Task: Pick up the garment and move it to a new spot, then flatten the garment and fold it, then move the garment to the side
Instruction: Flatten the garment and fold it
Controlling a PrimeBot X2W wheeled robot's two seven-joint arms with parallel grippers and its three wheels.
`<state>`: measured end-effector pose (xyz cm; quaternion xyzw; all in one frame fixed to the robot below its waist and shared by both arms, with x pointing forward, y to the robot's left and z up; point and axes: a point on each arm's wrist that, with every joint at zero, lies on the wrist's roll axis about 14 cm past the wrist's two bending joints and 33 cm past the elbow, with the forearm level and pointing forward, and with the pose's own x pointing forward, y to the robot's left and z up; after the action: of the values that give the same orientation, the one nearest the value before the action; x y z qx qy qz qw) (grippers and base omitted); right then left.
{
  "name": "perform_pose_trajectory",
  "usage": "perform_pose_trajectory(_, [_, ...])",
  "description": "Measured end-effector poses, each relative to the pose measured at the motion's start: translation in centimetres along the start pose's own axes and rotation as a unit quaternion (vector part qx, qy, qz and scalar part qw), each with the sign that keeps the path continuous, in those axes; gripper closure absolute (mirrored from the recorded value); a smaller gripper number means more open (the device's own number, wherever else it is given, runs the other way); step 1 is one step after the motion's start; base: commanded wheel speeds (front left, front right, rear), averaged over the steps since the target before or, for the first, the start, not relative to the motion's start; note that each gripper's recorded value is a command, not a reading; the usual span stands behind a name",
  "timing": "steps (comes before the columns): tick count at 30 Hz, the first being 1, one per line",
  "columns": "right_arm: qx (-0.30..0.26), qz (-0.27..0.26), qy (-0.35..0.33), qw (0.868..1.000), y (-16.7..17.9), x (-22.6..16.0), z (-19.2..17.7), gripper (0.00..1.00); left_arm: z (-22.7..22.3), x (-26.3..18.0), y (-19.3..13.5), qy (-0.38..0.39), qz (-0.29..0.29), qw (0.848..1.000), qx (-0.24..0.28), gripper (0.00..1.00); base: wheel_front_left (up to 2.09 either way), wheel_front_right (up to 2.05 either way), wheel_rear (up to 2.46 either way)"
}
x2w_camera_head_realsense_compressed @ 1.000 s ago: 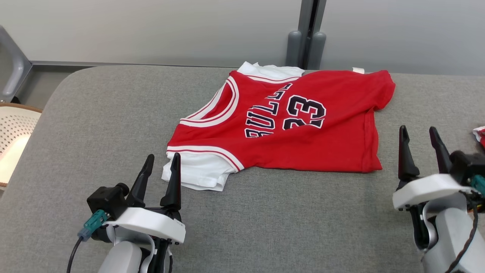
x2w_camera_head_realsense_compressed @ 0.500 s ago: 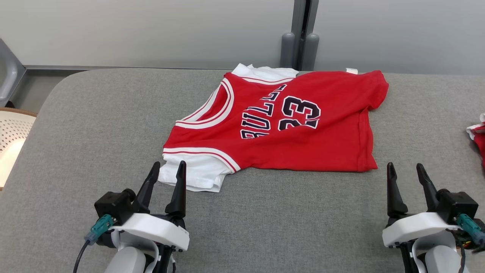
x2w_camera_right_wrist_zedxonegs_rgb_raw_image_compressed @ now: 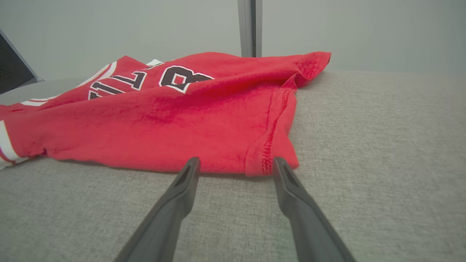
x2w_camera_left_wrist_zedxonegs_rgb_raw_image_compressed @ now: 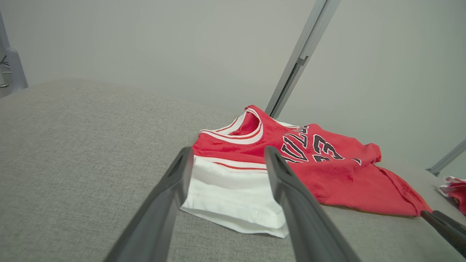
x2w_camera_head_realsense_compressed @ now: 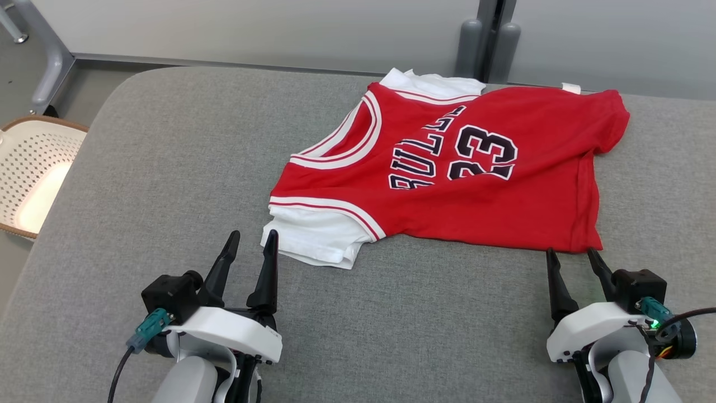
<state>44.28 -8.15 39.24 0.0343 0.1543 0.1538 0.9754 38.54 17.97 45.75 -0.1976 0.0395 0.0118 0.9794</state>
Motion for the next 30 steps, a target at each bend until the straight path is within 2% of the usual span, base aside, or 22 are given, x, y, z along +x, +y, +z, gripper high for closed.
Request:
perform_pose_trajectory(10, [0.011, -0.012, 0.027, 0.999, -0.8, 1.5, -1.3, 0.00, -0.4, 0.0, 1.1, 0.007, 0.016, 1.000, 0.000, 0.00, 0.00, 0.00, 0.00])
perform_pose_trajectory(11, [0.012, -0.015, 0.029, 0.999, -0.9, 1.6, -1.4, 0.16, -0.4, 0.0, 1.1, 0.007, 0.016, 1.000, 0.000, 0.00, 0.00, 0.00, 0.00])
perform_pose_trajectory(12, [0.014, -0.017, 0.029, 0.999, -1.0, 1.7, -1.4, 0.47, -0.4, 0.1, 1.1, 0.007, 0.016, 1.000, 0.000, 0.00, 0.00, 0.00, 0.00])
perform_pose_trajectory(13, [0.016, -0.020, 0.029, 0.999, -1.2, 1.7, -1.4, 0.64, -0.4, 0.2, 1.0, 0.007, 0.015, 1.000, 0.000, 0.00, 0.00, 0.00, 0.00])
perform_pose_trajectory(14, [0.018, -0.024, 0.030, 0.999, -1.5, 1.7, -1.5, 0.98, -0.4, 0.3, 0.9, 0.006, 0.014, 1.000, 0.001, 0.00, 0.00, 0.00, 0.00])
perform_pose_trajectory(15, [0.019, -0.026, 0.030, 0.999, -1.6, 1.7, -1.5, 1.00, -0.3, 0.5, 0.9, 0.005, 0.012, 1.000, 0.001, 0.00, 0.00, 0.00, 0.00])
perform_pose_trajectory(22, [0.025, -0.042, 0.021, 0.999, -2.6, 1.3, -1.1, 1.00, -0.4, 0.7, 0.4, 0.006, 0.005, 1.000, 0.001, 0.00, 0.00, 0.00, 0.00])
perform_pose_trajectory(30, [0.035, -0.063, -0.037, 0.997, -4.0, 0.6, 2.5, 1.00, 0.1, 0.8, -0.7, -0.001, -0.012, 1.000, 0.002, 0.00, 0.00, 0.00, 0.00])
